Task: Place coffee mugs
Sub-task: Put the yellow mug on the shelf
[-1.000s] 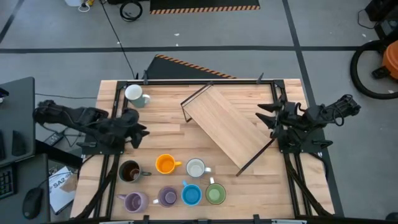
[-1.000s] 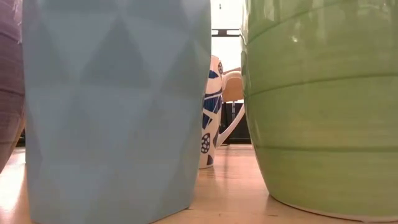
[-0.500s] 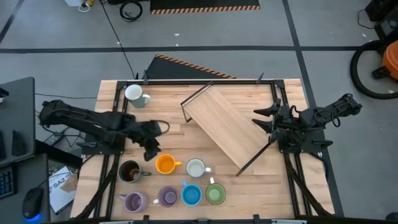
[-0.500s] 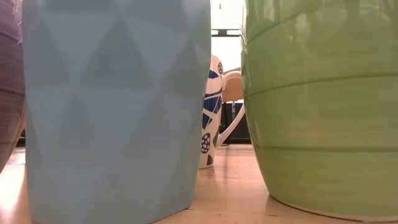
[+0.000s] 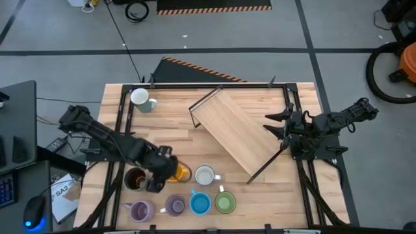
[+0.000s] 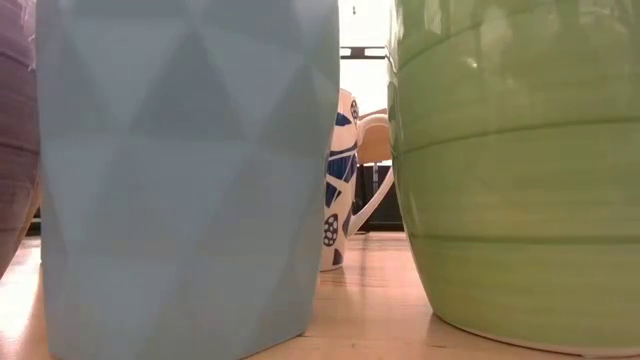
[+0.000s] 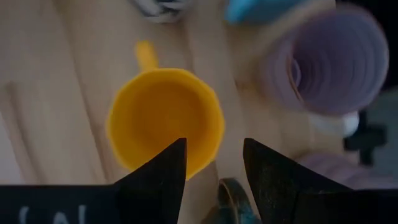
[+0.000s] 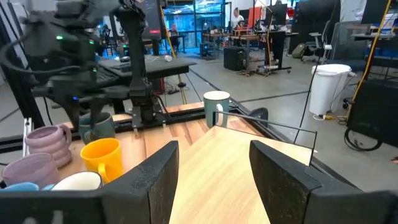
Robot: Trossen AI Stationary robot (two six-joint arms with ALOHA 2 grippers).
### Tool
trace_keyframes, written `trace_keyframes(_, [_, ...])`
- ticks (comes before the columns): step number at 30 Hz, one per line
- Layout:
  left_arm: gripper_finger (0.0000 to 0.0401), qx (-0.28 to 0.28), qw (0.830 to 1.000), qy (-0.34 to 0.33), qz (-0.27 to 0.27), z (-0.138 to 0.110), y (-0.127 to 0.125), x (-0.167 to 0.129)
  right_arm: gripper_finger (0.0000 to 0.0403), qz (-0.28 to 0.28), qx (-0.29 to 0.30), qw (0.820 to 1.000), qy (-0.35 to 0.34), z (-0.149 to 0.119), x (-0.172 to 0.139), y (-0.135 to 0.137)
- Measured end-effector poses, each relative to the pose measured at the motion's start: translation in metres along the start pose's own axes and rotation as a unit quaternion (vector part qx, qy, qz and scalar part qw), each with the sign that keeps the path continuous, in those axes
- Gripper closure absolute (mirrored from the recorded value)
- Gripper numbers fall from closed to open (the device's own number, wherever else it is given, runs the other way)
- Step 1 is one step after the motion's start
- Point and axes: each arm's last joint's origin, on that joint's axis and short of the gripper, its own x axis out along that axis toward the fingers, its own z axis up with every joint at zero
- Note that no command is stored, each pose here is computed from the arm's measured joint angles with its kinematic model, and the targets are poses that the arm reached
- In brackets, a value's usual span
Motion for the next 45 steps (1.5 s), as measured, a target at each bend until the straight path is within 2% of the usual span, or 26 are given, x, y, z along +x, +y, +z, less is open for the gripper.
trace_keyframes(3, [0.0235, 0.061, 0.998, 0.018, 0.008, 0.001, -0.007, 0.010, 0.0200, -0.001, -0.005, 1.000, 0.007, -0.002, 0.000, 0.000])
trace_keyframes(9, [0.0235, 0.119, 0.990, 0.070, 0.016, -0.001, -0.010, 0.027, 0.0200, -0.001, -0.006, 1.000, 0.009, -0.002, 0.000, 0.000])
trace_keyframes(17, [0.0235, 0.234, 0.964, 0.118, 0.035, -0.007, -0.011, 0.035, 0.0200, -0.001, -0.006, 1.000, 0.010, -0.002, 0.000, 0.000])
trace_keyframes(24, [0.0235, 0.346, 0.926, 0.130, 0.076, -0.011, -0.019, 0.034, 0.0200, -0.001, -0.006, 1.000, 0.010, -0.002, 0.000, 0.000])
trace_keyframes(30, [0.0235, 0.410, 0.895, 0.161, 0.070, -0.017, -0.023, 0.045, 0.0200, -0.001, -0.006, 1.000, 0.010, -0.002, 0.000, 0.000])
trace_keyframes(34, [0.0235, 0.453, 0.870, 0.174, 0.092, -0.018, -0.023, 0.052, 0.0200, -0.001, -0.003, 1.000, 0.009, -0.002, 0.000, 0.000])
trace_keyframes(37, [0.0243, 0.460, 0.866, 0.169, 0.097, -0.017, -0.023, 0.053, 0.0200, -0.001, 0.004, 1.000, 0.009, -0.002, 0.000, 0.000])
trace_keyframes(45, [0.0280, 0.454, 0.875, 0.145, 0.081, -0.013, -0.025, 0.054, 0.0200, -0.001, 0.006, 1.000, 0.010, -0.002, 0.000, 0.000])
